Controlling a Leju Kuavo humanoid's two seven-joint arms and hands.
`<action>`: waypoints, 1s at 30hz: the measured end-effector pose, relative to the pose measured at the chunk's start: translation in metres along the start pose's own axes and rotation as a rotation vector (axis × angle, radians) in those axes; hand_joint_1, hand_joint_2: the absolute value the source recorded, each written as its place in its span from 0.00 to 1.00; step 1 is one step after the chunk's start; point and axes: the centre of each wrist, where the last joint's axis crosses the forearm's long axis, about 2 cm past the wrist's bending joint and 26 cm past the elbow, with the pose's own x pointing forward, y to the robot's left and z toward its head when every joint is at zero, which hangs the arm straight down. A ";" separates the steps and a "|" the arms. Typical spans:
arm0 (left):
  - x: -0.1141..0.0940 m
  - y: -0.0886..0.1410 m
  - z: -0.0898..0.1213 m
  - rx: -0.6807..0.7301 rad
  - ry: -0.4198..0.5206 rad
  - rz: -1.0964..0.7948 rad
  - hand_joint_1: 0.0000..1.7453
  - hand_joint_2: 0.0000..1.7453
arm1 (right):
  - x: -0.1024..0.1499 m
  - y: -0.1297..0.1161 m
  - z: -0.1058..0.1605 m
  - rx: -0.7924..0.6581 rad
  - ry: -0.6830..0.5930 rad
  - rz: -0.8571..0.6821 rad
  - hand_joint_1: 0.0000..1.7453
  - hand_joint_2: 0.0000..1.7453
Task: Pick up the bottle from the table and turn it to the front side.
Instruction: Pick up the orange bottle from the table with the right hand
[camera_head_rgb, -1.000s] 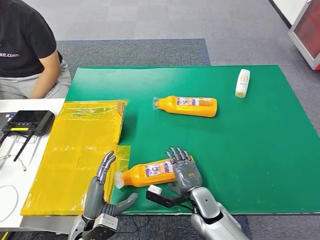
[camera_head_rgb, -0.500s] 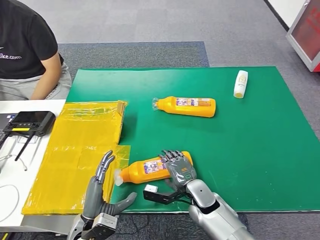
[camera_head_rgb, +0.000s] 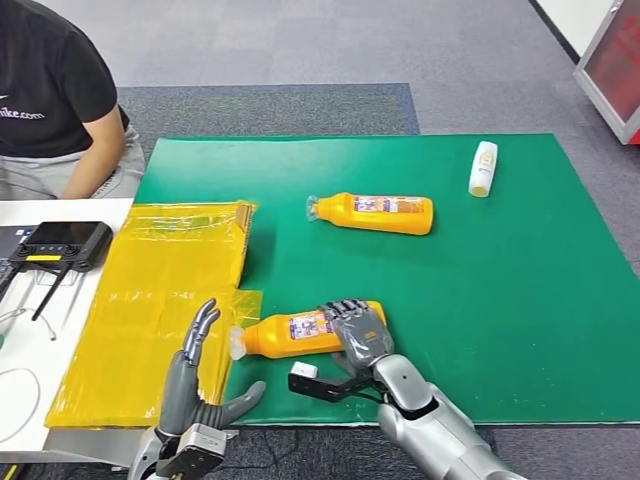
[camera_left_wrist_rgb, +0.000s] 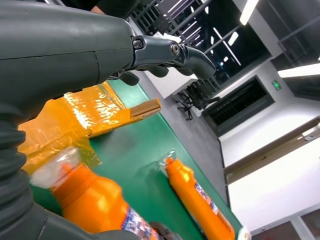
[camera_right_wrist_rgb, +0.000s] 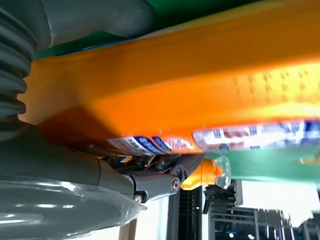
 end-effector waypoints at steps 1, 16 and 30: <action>0.000 0.000 -0.001 0.004 -0.006 0.010 0.00 1.00 | 0.000 0.002 0.002 -0.027 -0.024 -0.084 1.00 1.00; 0.000 0.003 -0.020 0.177 -0.006 0.344 0.00 1.00 | 0.038 0.021 0.044 -0.311 -0.103 -0.985 1.00 1.00; 0.009 -0.009 -0.032 0.161 -0.002 0.664 0.00 1.00 | 0.058 0.020 0.053 -0.377 -0.138 -0.898 1.00 1.00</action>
